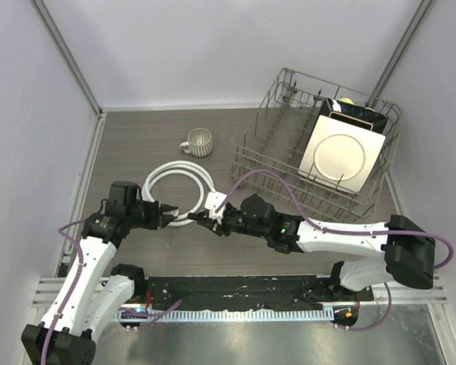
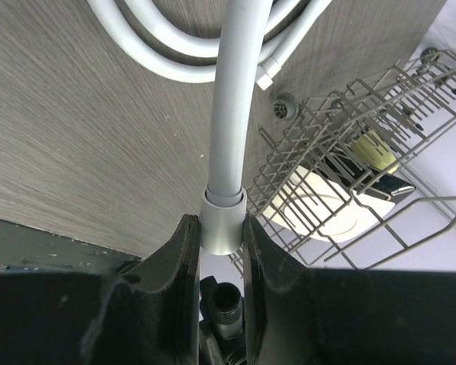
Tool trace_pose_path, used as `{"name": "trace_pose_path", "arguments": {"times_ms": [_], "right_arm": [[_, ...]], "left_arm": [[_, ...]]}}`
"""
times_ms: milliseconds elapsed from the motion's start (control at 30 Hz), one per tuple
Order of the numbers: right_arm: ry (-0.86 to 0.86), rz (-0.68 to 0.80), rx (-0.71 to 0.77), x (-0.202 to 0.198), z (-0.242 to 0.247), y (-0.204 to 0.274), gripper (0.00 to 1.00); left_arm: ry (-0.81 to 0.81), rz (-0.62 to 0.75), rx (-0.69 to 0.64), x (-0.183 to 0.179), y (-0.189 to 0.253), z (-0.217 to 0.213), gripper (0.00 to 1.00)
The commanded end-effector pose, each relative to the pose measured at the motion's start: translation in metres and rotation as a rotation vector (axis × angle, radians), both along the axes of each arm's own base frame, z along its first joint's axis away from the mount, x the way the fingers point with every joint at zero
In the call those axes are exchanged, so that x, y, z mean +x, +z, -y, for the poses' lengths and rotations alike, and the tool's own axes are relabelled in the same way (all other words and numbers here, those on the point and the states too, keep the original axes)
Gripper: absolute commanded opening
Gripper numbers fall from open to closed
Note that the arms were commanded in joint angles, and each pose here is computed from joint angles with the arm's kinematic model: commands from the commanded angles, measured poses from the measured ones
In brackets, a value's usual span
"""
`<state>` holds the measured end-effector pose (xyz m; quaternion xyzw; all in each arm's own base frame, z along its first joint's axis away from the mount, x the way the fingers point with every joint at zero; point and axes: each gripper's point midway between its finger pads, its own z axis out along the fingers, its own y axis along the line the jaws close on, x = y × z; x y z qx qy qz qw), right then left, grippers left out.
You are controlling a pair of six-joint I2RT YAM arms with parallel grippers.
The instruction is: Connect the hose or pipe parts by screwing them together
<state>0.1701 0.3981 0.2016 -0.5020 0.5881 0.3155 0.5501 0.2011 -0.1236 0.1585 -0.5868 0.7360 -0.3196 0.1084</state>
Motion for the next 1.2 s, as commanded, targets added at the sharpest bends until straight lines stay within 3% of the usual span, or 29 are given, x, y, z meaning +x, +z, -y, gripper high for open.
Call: {"name": "trace_pose_path", "arguments": {"times_ms": [0,600,1167], "right_arm": [[-0.024,0.132,0.155,0.009,-0.022,0.062,0.01],[-0.014,0.183,0.02,0.012,-0.039,0.03,0.01],[-0.058,0.266,-0.016,0.02,-0.05,0.022,0.01]], "left_arm": [[-0.041,0.085,-0.109,0.01,0.016,0.018,0.0],[-0.132,0.074,-0.098,0.002,0.025,0.024,0.0],[-0.129,0.073,-0.095,-0.001,0.025,0.023,0.0]]}}
